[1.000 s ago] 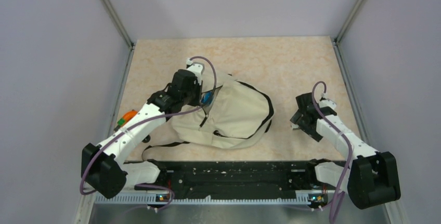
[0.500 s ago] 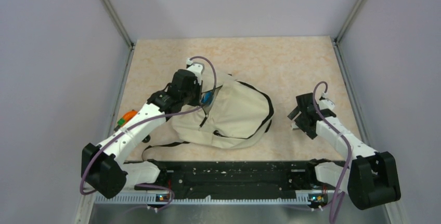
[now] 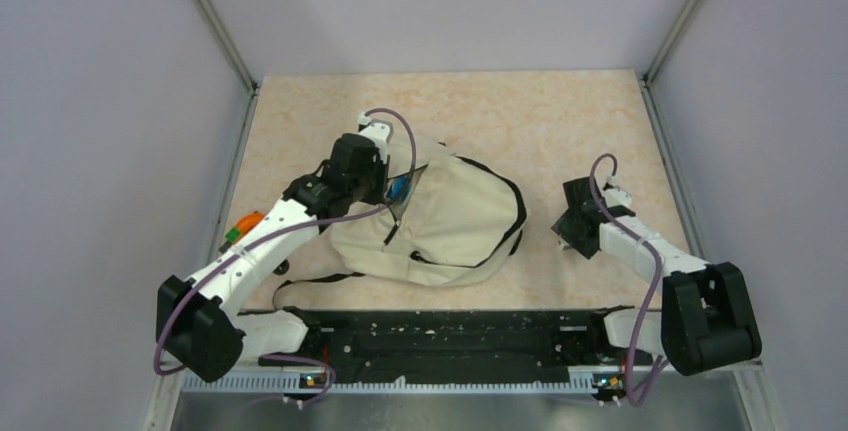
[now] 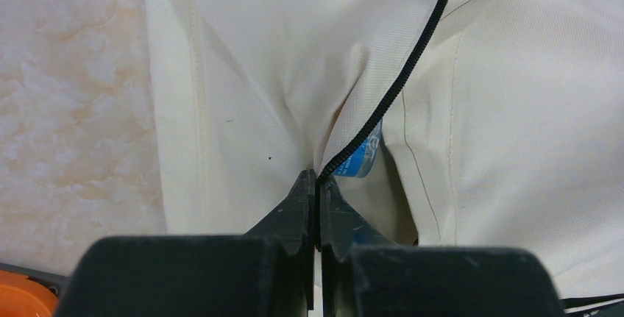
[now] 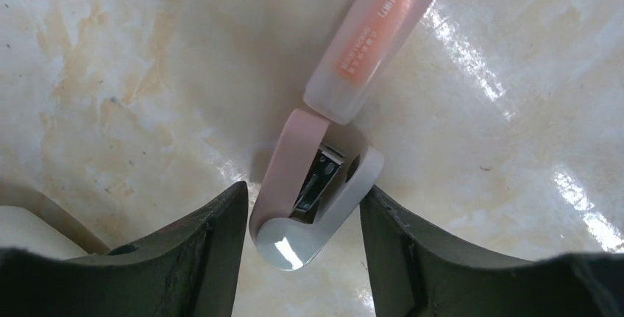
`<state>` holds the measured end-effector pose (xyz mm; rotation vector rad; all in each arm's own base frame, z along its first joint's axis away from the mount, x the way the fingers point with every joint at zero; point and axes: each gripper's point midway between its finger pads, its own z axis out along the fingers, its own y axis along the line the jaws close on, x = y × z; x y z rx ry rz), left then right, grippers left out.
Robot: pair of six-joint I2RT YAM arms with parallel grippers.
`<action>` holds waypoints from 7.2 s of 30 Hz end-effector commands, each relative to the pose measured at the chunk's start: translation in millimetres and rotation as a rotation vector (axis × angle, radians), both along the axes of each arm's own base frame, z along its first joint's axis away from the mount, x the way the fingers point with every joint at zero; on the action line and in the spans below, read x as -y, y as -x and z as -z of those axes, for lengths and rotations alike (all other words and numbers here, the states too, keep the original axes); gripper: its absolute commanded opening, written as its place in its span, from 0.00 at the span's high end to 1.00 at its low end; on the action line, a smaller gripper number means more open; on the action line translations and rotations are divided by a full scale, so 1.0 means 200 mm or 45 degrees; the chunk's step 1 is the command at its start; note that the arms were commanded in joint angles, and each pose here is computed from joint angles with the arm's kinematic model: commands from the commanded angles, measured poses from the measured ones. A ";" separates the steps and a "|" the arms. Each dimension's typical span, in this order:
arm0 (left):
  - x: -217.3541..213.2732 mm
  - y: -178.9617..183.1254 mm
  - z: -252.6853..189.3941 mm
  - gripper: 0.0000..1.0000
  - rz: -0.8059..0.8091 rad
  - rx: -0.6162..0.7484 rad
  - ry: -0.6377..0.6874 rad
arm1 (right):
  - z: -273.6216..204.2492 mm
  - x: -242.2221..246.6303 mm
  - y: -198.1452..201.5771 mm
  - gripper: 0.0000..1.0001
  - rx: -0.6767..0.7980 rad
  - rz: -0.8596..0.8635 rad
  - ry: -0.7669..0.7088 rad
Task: Pack the student bag
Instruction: Pick up the stationery from the center of the board, then place the stationery in the student bag, then pick up the stationery from the center of the board.
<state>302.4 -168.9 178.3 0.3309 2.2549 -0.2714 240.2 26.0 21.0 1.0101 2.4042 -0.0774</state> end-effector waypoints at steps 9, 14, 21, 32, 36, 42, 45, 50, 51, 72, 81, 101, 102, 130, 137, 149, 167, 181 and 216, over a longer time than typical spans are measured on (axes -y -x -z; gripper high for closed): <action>-0.01 -0.05 -0.11 1.00 -0.018 0.081 0.016 | -0.09 -0.07 -0.16 0.60 0.152 -0.251 0.016; 0.00 -0.05 -0.12 1.00 -0.011 0.080 0.028 | -0.27 -0.09 -0.17 0.60 0.294 -0.323 0.078; 0.03 -0.04 -0.14 1.00 0.008 0.081 0.065 | -0.77 -0.39 -0.21 0.60 0.684 -0.629 0.044; 0.04 -0.04 -0.18 1.00 0.035 0.111 0.111 | -1.11 -1.34 -0.18 0.60 1.021 -1.408 -0.331; 0.06 -0.03 -0.21 1.00 0.070 0.141 0.140 | -1.01 -1.64 -0.10 0.60 0.968 -1.659 -0.486; 0.10 0.00 -0.23 1.00 0.142 0.152 0.173 | -0.93 -1.87 -0.10 0.60 0.892 -1.885 -0.545; 0.11 0.01 -0.25 1.00 0.168 0.165 0.190 | -0.89 -1.91 -0.14 0.60 0.864 -1.931 -0.499; 0.13 0.02 -0.26 1.00 0.207 0.162 0.207 | -0.83 -1.98 -0.20 0.60 0.813 -2.029 -0.427; 0.14 0.02 -0.26 1.00 0.214 0.160 0.212 | -0.81 -1.99 -0.21 0.60 0.804 -2.049 -0.414; 0.12 0.02 -0.30 1.00 0.196 0.205 0.223 | -0.60 -2.12 -0.04 0.58 0.783 -2.284 -0.710; 0.11 0.02 -0.30 1.00 0.180 0.210 0.212 | -0.63 -2.08 -0.06 0.30 0.859 -2.225 -0.666; 0.10 0.01 -0.30 1.00 0.163 0.217 0.202 | -0.73 -1.89 -0.16 0.31 0.957 -1.908 -0.477; 0.10 0.01 -0.30 1.00 0.163 0.215 0.201 | -0.71 -1.90 -0.16 0.33 0.946 -1.906 -0.479; 0.08 0.00 -0.27 1.00 0.133 0.207 0.171 | -0.70 -1.85 -0.19 0.19 0.931 -1.864 -0.367; 0.07 -0.01 -0.26 1.00 0.124 0.203 0.162 | -0.79 -1.43 -0.16 0.17 0.837 -1.668 -0.196; 0.06 -0.02 -0.23 1.00 0.083 0.158 0.147 | -0.54 -0.17 -0.25 0.20 0.409 -0.538 0.046; 0.16 0.03 -0.23 1.00 0.189 0.097 0.253 | -0.26 0.46 -0.25 0.22 0.304 0.099 0.259; 0.15 0.04 -0.27 1.00 0.182 0.123 0.259 | -0.05 0.43 -0.32 0.36 0.126 0.022 0.204; 0.13 0.04 -0.32 1.00 0.187 0.194 0.266 | -0.84 -0.65 -0.25 1.00 0.683 -1.147 -0.382</action>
